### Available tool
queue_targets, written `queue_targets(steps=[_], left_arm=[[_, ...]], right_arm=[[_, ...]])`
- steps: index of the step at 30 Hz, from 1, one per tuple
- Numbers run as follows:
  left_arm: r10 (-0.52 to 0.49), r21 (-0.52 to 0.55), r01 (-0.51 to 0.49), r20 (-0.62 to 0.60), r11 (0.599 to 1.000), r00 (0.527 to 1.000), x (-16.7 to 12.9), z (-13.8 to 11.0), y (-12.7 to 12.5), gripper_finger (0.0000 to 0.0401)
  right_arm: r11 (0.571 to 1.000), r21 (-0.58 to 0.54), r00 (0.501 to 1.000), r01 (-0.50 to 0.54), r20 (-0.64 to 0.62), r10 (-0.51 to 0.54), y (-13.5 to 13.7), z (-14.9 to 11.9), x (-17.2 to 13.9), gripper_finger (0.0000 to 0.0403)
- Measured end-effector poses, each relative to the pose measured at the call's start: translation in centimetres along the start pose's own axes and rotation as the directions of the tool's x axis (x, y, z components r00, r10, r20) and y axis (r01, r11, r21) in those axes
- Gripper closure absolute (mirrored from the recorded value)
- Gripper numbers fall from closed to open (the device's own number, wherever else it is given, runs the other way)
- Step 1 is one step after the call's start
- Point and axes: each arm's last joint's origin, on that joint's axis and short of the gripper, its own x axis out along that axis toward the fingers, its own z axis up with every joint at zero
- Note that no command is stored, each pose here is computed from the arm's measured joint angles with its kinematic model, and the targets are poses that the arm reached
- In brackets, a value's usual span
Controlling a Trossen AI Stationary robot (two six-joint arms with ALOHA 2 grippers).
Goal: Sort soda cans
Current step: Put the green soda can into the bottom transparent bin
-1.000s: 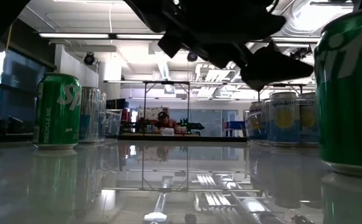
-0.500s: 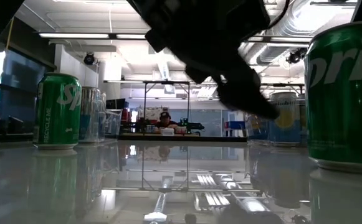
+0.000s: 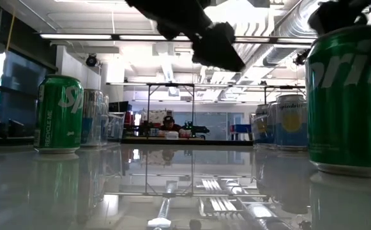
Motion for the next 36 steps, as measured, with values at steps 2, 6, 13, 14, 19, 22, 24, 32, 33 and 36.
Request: queue_targets(steps=[2, 6, 13, 14, 19, 22, 24, 32, 33, 36], left_arm=[[0.011, -0.018, -0.010, 0.046, 1.000, 0.999, -0.8, -0.3, -0.4, 0.0082], [0.084, -0.035, -0.080, 0.159, 0.996, 0.984, -2.4, -1.1, -1.6, 0.0082], [0.225, -0.115, -0.199, 0.297, 0.973, 0.928, -3.4, -3.2, -3.1, 0.0082], [0.238, -0.128, -0.208, 0.314, 0.970, 0.919, -3.3, -3.4, -3.3, 0.0082], [0.280, -0.163, -0.234, 0.388, 0.959, 0.878, -2.6, -4.7, -4.0, 0.0082], [0.300, -0.181, -0.246, 0.413, 0.952, 0.860, -2.4, -5.1, -4.2, 0.0082], [0.322, -0.197, -0.263, 0.410, 0.945, 0.853, -2.4, -5.4, -4.1, 0.0082], [0.329, -0.184, -0.275, 0.439, 0.944, 0.836, -2.5, -5.3, -4.0, 0.0082], [0.329, -0.183, -0.275, 0.441, 0.944, 0.835, -2.5, -5.3, -4.0, 0.0082], [0.329, -0.183, -0.276, 0.438, 0.944, 0.837, -2.5, -5.3, -4.0, 0.0082]], right_arm=[[0.999, -0.010, 0.999, -0.046, 0.000, 0.046, -0.1, -0.1, 0.9, 0.0029], [0.999, -0.004, 0.998, -0.040, -0.041, 0.040, -0.9, -0.6, 2.1, 0.0057], [0.999, -0.003, 0.999, -0.044, -0.016, 0.044, -0.9, -0.3, 2.1, 0.0114], [0.999, -0.004, 0.999, -0.043, -0.015, 0.043, -0.9, -0.2, 2.1, 0.0114], [1.000, -0.016, 0.998, -0.025, 0.051, 0.025, -0.9, 0.5, -0.8, 0.0114], [1.000, 0.021, 0.994, -0.016, 0.109, 0.014, -1.4, 0.5, -4.8, 0.0114], [0.997, 0.069, 0.993, -0.022, 0.117, 0.014, -2.0, -0.1, -7.5, 0.0114], [0.943, 0.323, 0.997, -0.081, 0.008, 0.083, -2.9, -5.0, -13.5, 0.0115], [0.933, 0.350, 0.995, -0.082, -0.018, 0.094, -2.7, -5.6, -13.7, 0.0115], [0.913, 0.407, 0.992, -0.019, -0.104, 0.068, -2.5, -7.5, -14.4, 0.0115]])
